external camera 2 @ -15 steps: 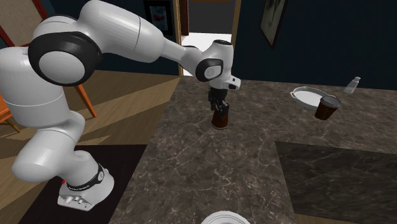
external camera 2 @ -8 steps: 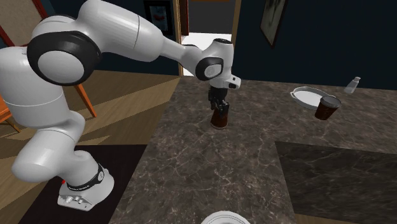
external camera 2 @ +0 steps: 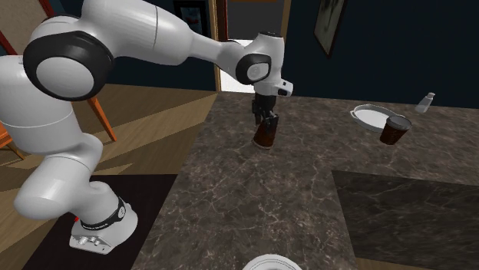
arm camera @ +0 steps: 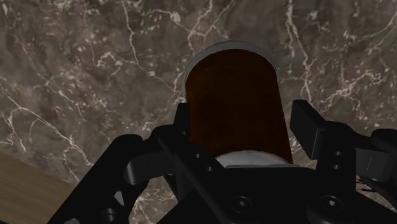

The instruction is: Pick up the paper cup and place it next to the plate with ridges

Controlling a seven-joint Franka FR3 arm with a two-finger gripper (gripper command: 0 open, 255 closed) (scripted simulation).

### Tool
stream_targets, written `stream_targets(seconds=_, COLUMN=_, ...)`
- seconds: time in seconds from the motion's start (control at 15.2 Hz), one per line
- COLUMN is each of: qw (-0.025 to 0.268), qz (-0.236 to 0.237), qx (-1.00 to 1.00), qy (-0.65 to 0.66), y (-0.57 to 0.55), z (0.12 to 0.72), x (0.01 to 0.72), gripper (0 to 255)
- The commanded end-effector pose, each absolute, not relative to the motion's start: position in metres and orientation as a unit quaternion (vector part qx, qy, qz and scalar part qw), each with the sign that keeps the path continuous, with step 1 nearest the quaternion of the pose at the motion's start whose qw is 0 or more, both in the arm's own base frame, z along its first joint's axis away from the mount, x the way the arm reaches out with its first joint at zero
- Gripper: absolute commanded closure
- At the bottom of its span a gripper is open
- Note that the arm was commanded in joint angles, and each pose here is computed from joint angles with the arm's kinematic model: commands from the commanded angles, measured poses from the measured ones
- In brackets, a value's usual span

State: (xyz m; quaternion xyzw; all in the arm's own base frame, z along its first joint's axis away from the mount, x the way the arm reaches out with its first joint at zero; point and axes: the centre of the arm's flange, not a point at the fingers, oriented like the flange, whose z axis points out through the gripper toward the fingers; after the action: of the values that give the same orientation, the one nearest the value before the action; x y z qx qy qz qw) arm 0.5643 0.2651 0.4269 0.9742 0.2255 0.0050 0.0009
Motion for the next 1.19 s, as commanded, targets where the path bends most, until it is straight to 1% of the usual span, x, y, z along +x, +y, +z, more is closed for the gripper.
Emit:
stream_targets(seconds=0.0, qw=0.001, qz=0.005, qx=0.974, qy=0.226, y=0.265, z=0.438, x=0.563, gripper=255)
stream_targets(seconds=1.12, qw=0.001, qz=0.005, qx=0.974, qy=0.226, y=0.265, z=0.528, x=0.563, gripper=255)
